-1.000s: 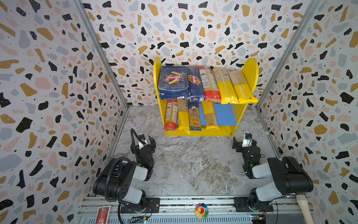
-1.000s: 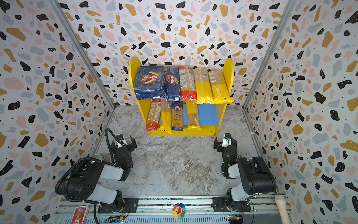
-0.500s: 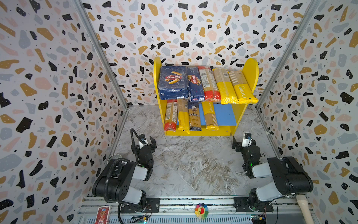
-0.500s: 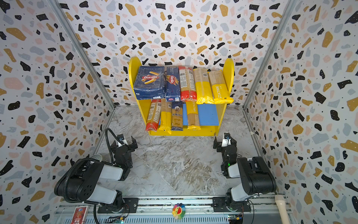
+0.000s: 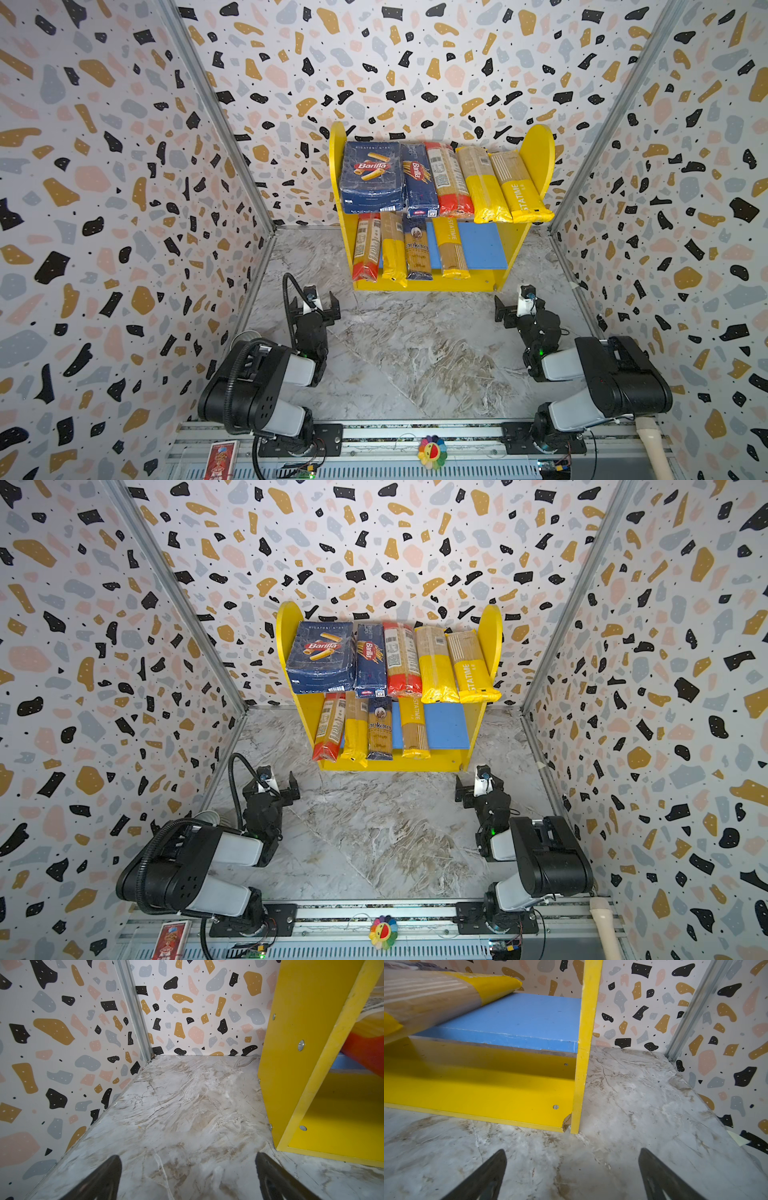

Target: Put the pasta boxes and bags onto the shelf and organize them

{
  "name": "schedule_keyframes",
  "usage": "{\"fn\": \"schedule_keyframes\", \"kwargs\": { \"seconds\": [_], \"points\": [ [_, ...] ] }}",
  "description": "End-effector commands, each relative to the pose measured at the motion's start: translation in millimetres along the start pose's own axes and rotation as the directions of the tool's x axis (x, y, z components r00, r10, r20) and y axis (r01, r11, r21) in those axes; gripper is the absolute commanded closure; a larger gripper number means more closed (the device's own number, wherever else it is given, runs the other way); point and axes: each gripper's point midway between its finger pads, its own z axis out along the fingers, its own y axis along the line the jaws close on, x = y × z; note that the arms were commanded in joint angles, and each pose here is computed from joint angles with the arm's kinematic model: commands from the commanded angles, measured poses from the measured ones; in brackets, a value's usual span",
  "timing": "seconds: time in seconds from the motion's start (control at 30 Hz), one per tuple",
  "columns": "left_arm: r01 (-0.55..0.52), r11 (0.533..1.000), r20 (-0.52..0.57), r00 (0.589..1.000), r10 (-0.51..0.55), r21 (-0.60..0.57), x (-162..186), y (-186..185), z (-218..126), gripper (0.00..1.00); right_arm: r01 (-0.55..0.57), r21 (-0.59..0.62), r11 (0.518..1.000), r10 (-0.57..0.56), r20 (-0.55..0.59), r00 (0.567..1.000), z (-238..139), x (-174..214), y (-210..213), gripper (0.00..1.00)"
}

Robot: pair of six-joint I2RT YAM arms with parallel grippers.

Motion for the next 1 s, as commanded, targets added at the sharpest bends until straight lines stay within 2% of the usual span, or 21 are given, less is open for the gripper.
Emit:
{"fn": "schedule_keyframes", "kwargs": {
  "seconds": [0.0, 0.97],
  "points": [
    [0.008, 1.000, 0.047, 0.999, -0.008, 0.005, -14.8, -0.1, 0.9, 0.01, 0.008, -0.010, 1.000, -0.008, 0.038, 0.999, 3.1, -13.8, 0.1, 0.01],
    [0.006, 1.000, 0.044, 0.999, -0.007, 0.010, -14.5, -1.0, 1.7, 0.01, 0.016, -0.005, 1.000, -0.016, 0.038, 0.999, 2.3, -13.8, 0.5, 0.01]
  ]
}}
